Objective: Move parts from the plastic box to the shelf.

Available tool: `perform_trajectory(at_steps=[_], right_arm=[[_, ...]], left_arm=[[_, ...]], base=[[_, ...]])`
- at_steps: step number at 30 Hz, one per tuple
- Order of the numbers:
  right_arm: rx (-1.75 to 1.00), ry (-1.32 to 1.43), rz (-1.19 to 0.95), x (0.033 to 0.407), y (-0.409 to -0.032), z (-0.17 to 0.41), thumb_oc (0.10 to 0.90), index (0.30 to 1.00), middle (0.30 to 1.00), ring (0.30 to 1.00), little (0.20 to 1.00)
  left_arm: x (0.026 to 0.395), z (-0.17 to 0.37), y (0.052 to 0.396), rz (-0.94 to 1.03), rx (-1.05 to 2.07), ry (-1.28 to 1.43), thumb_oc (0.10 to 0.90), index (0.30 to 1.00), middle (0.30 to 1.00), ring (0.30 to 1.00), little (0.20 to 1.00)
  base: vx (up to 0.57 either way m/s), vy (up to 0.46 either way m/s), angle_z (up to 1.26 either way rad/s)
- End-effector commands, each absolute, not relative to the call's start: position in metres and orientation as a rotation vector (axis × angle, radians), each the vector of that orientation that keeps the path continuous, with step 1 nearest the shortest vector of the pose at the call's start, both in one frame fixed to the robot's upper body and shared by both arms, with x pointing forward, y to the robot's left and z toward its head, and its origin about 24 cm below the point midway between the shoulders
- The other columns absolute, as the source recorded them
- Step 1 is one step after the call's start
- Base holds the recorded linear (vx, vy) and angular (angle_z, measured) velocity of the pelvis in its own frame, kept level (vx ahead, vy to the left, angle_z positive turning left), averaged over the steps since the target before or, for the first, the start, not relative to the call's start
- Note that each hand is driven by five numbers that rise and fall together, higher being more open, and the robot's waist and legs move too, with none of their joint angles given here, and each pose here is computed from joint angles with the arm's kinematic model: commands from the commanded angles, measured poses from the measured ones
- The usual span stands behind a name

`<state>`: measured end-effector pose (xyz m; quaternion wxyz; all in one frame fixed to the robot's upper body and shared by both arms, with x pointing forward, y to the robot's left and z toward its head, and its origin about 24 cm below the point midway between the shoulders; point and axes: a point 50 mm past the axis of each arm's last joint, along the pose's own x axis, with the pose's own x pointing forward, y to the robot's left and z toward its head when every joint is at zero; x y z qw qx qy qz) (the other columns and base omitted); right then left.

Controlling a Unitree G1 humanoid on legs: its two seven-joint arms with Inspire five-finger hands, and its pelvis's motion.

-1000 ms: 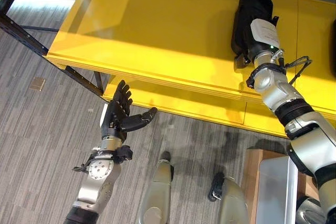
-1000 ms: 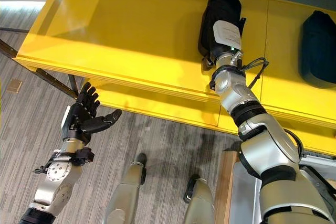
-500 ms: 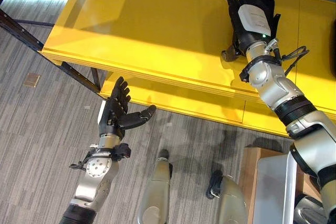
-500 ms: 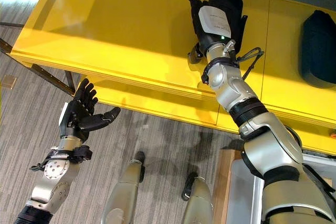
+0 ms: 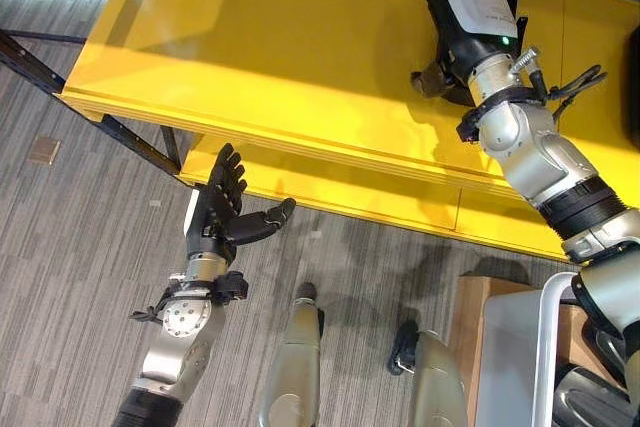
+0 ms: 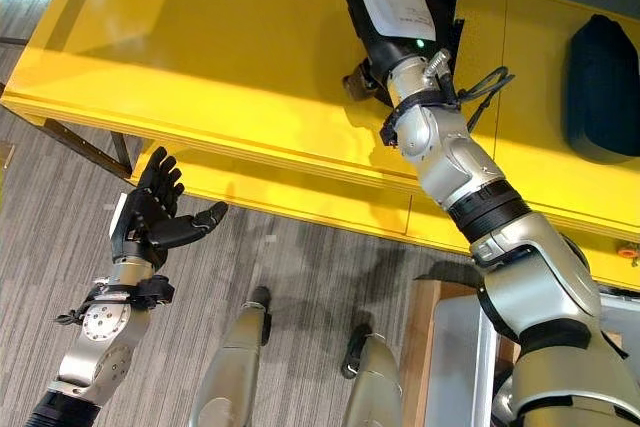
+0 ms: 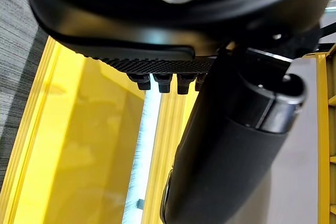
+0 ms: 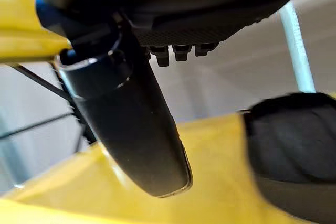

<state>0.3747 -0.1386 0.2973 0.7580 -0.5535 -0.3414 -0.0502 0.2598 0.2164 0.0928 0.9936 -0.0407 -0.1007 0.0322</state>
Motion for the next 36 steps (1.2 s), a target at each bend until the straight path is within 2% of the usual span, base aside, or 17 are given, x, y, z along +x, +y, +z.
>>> perform_trajectory(at_steps=[1,10,19,27,36], right_arm=[[-1.11,-1.026,-0.228,0.343,-0.141,0.351,0.9,1.0,1.0,1.0,1.0],[-0.903,-1.12,-0.185,0.3,-0.156,0.318,0.9,1.0,1.0,1.0,1.0],[-0.613,-0.875,-0.074,0.248,-0.193,0.216,0.9,1.0,1.0,1.0,1.0],[-0.706,-0.67,-0.161,0.214,-0.224,0.165,0.9,1.0,1.0,1.0,1.0],[-0.779,-0.546,-0.23,0.199,-0.246,0.146,0.9,1.0,1.0,1.0,1.0]], left_arm=[[0.253,0.138,0.215,0.045,-0.061,-0.449,0.9,1.0,1.0,1.0,1.0],[0.252,0.134,0.218,0.096,-0.053,-0.438,0.9,1.0,1.0,1.0,1.0],[0.238,0.112,0.221,0.13,-0.046,-0.361,0.9,1.0,1.0,1.0,1.0],[0.221,0.094,0.24,0.213,-0.013,-0.309,0.9,1.0,1.0,1.0,1.0],[0.212,0.075,0.237,0.22,-0.039,-0.241,0.9,1.0,1.0,1.0,1.0]], base=[[0.0,0.0,0.0],[0.0,-0.002,-0.01],[0.04,-0.016,-0.16],[0.08,-0.013,-0.27],[0.04,-0.108,-0.31]])
